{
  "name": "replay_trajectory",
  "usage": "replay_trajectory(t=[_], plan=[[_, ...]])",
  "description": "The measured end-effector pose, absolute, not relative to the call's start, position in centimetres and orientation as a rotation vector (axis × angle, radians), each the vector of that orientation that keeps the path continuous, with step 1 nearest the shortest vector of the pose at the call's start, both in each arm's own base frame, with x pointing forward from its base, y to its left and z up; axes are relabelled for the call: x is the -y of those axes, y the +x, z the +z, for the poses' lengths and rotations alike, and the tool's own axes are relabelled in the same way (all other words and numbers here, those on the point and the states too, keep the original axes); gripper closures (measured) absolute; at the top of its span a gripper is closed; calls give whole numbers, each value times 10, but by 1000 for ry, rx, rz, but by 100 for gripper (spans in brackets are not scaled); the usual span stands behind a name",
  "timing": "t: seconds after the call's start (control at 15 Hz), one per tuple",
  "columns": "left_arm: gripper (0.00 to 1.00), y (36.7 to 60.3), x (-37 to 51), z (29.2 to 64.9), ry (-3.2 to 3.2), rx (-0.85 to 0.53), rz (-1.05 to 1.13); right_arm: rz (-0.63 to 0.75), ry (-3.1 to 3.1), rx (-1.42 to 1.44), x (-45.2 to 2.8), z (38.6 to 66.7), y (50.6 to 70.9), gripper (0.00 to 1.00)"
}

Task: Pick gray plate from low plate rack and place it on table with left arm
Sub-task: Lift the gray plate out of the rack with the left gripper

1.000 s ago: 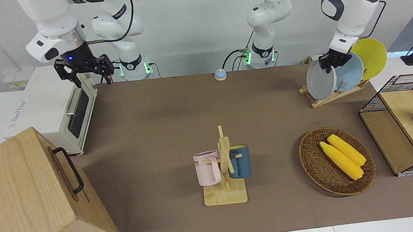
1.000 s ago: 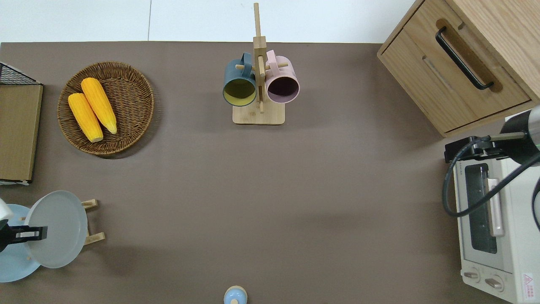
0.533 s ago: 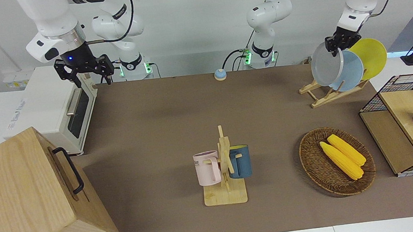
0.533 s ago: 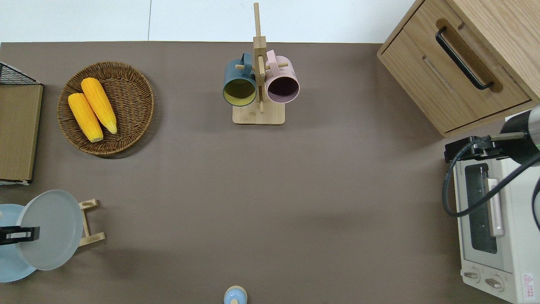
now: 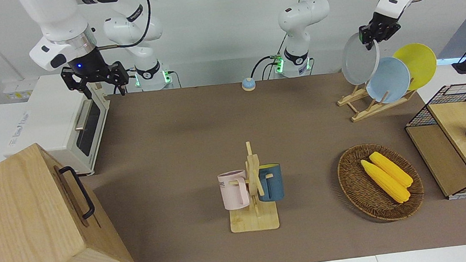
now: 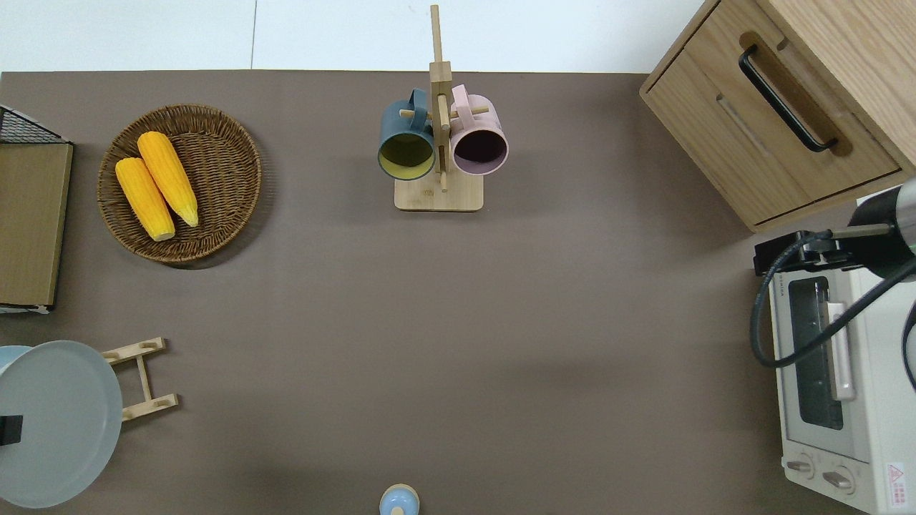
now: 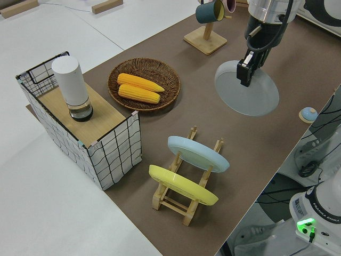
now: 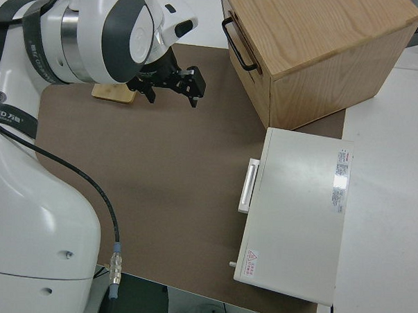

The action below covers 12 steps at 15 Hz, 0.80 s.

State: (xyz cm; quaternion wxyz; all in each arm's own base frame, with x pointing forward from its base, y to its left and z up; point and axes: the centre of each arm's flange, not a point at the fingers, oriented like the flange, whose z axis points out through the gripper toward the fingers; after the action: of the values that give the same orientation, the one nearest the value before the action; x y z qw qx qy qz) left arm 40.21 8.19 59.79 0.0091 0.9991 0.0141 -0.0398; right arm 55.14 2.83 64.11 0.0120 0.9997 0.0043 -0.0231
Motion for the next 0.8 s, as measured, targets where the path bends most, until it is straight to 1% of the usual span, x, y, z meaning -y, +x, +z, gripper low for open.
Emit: replay_trajectory(t=[0.4, 0.6, 0.8], plan=[[90, 407, -59, 588, 2882, -52, -124, -72, 3117, -13, -28, 641, 551, 1], [90, 414, -49, 570, 2769, -57, -173, -72, 3117, -13, -28, 641, 551, 1], [90, 423, -42, 543, 2666, -69, -233, -72, 3117, -13, -28, 641, 551, 1]])
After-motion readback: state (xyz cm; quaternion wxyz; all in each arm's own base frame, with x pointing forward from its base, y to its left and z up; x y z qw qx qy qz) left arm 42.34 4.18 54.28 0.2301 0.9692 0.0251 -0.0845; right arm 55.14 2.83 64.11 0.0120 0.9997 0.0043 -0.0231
